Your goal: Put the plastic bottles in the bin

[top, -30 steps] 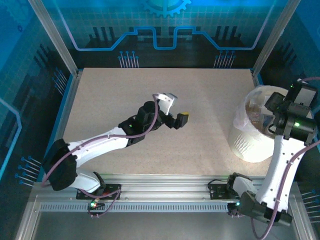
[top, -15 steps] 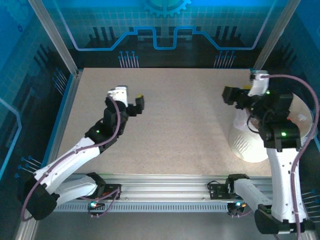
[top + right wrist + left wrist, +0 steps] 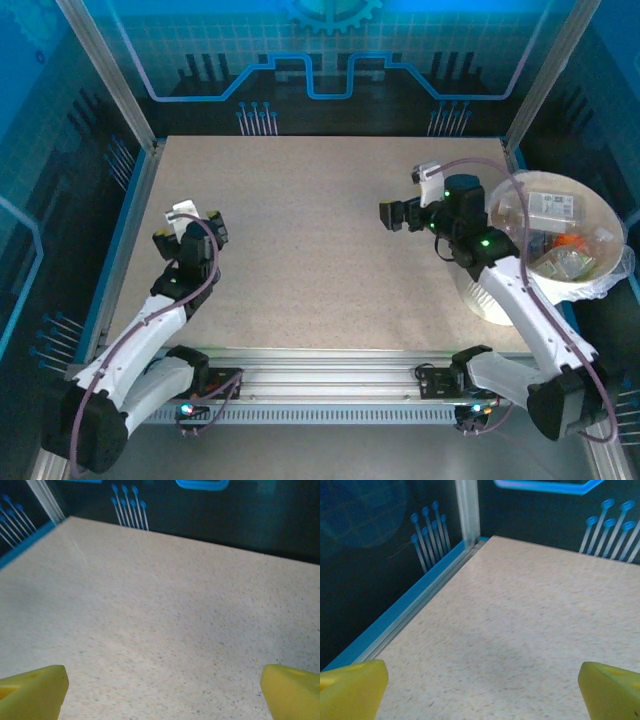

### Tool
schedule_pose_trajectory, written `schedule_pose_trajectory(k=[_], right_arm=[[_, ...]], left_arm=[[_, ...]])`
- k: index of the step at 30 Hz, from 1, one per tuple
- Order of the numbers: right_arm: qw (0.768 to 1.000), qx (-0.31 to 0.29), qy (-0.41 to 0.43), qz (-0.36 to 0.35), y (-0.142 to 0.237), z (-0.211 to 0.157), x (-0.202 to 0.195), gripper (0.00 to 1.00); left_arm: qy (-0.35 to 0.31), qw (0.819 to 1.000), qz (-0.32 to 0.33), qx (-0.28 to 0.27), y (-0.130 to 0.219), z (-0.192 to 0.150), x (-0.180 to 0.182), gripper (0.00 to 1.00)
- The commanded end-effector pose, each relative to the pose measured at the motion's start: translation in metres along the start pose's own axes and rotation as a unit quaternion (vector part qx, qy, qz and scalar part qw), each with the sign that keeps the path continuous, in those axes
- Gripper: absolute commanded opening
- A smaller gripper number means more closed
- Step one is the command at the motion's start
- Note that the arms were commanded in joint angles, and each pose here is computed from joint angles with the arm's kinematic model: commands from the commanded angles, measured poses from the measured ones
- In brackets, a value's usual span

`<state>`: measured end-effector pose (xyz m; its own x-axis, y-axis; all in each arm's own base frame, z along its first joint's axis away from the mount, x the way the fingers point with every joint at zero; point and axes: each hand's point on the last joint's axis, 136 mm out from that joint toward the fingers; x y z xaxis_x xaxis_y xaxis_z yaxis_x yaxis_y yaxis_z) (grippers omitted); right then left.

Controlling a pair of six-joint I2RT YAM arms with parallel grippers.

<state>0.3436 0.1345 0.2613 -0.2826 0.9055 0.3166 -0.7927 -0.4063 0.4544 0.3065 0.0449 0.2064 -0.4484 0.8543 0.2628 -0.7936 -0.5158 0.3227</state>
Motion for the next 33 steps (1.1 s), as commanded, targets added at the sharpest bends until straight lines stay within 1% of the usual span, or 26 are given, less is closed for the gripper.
schedule_pose_trajectory(k=[1,4,9,11,13,15,17,19,21,23,24,25,26,27,28,29,30,31,33], right_arm=[[0.998,-0.028,0.034,-0.045,-0.025,-0.010,-0.024,1.00],[0.996,-0.020,0.037,-0.079,-0.046,-0.038,-0.054,1.00],[0.992,0.002,0.027,-0.123,-0.067,-0.071,-0.100,1.00],[0.988,0.019,0.036,-0.146,-0.072,-0.083,-0.117,1.00],[0.989,0.023,0.031,-0.145,-0.077,-0.092,-0.128,1.00],[0.990,0.007,0.026,-0.136,-0.081,-0.092,-0.135,1.00],[0.991,-0.014,0.021,-0.133,-0.082,-0.089,-0.141,1.00],[0.991,-0.024,0.025,-0.133,-0.080,-0.084,-0.143,1.00],[0.992,-0.033,0.026,-0.122,-0.079,-0.083,-0.144,1.00],[0.992,-0.044,0.024,-0.115,-0.078,-0.087,-0.145,1.00],[0.992,-0.056,0.022,-0.111,-0.076,-0.090,-0.146,1.00],[0.992,-0.068,0.022,-0.108,-0.073,-0.092,-0.146,1.00],[0.991,-0.081,0.023,-0.103,-0.070,-0.094,-0.146,1.00],[0.991,-0.090,0.024,-0.100,-0.068,-0.097,-0.146,1.00],[0.990,-0.096,0.026,-0.099,-0.068,-0.100,-0.146,1.00],[0.989,-0.100,0.026,-0.103,-0.070,-0.101,-0.148,1.00],[0.989,-0.095,0.017,-0.115,-0.072,-0.096,-0.154,1.00],[0.989,-0.075,0.006,-0.125,-0.077,-0.097,-0.159,1.00],[0.989,-0.074,0.005,-0.131,-0.077,-0.098,-0.160,1.00]], left_arm=[[0.019,0.999,0.026,0.018,-0.015,-0.020,0.008,0.99],[0.017,0.999,0.015,0.038,-0.031,-0.040,0.002,0.99],[0.016,0.997,-0.037,0.066,-0.055,-0.064,-0.019,0.99],[0.002,0.998,-0.048,0.049,-0.064,-0.069,-0.027,0.99],[0.005,0.997,-0.070,0.021,-0.069,-0.065,-0.037,0.99],[0.013,0.994,-0.104,0.013,-0.072,-0.061,-0.049,0.99],[0.020,0.991,-0.134,-0.018,-0.077,-0.052,-0.061,0.99],[0.000,0.989,-0.144,-0.014,-0.083,-0.049,-0.068,0.99],[-0.013,0.987,-0.155,-0.027,-0.087,-0.046,-0.075,0.99],[-0.015,0.985,-0.167,-0.037,-0.090,-0.054,-0.082,0.99],[-0.018,0.981,-0.184,-0.054,-0.087,-0.054,-0.088,0.99],[-0.024,0.978,-0.201,-0.056,-0.085,-0.060,-0.094,0.99],[-0.025,0.975,-0.205,-0.077,-0.084,-0.060,-0.096,0.99],[-0.024,0.974,-0.211,-0.084,-0.080,-0.060,-0.097,0.99],[-0.024,0.974,-0.213,-0.073,-0.080,-0.062,-0.097,0.99],[-0.023,0.977,-0.198,-0.069,-0.085,-0.061,-0.094,0.99],[-0.020,0.981,-0.184,-0.056,-0.091,-0.061,-0.091,0.99],[-0.018,0.981,-0.186,-0.048,-0.090,-0.063,-0.091,0.99],[-0.019,0.980,-0.189,-0.057,-0.090,-0.061,-0.092,0.99]])
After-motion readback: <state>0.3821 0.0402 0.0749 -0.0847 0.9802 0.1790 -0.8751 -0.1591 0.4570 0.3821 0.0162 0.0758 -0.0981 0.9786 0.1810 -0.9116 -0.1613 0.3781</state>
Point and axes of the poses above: each hand's point on the last joint's axis, 136 mm out from that joint toward the fingers, its own y axis back along the fingers, its own x axis along the line the jaws close on, z = x × y, and after that the axes turned 14 degrees about -y, right-handed
